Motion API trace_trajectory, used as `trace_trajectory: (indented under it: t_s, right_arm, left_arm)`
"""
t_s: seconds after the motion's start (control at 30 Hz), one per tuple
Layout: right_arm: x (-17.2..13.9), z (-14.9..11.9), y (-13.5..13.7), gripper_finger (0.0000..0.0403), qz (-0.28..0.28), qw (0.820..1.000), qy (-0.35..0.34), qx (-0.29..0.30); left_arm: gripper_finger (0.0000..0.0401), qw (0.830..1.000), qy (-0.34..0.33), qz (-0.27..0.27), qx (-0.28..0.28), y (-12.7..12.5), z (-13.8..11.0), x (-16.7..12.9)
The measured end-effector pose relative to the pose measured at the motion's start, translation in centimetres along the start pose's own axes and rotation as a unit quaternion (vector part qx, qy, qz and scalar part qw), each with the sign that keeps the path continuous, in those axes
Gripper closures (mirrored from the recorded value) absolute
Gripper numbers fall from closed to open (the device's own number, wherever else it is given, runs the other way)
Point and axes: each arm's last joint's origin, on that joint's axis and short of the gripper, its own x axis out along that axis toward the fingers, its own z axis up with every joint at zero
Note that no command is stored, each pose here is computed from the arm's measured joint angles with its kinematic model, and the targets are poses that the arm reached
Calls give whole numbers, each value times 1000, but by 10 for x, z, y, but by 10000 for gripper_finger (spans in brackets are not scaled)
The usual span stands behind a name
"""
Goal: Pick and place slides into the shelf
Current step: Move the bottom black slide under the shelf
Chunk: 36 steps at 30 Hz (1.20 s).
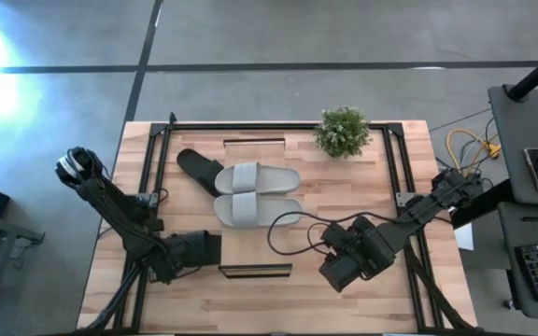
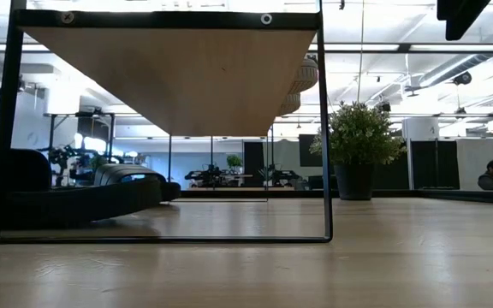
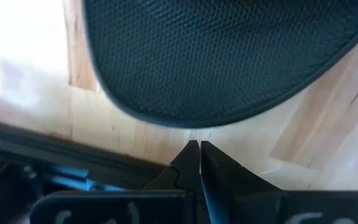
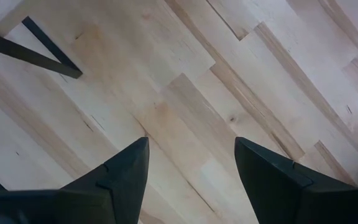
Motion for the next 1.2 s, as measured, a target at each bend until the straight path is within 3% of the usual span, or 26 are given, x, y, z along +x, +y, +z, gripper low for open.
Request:
trace_trajectory:
  t_s: [0.43,0.57,0.73,1.0,1.2]
  right_arm:
    - [0,0,0,174,0,1000,-1,13]
    - [0,0,0,174,0,1000,-1,17]
    - [0,0,0,174,-1,1000,-7,25]
    - [1,4,-1,174,-3,999,-14,35]
    - [1,5,-1,174,-2,999,-14,39]
  left_arm:
    - [401,993,-116,17,-15,-1,14,0]
    - [401,986,-167,-14,-18,-7,22,-2]
    - [401,972,-230,-53,22,-19,33,-4]
    - [401,965,-262,11,-13,-13,52,6]
    - [401,956,-294,-4,-16,-16,71,9]
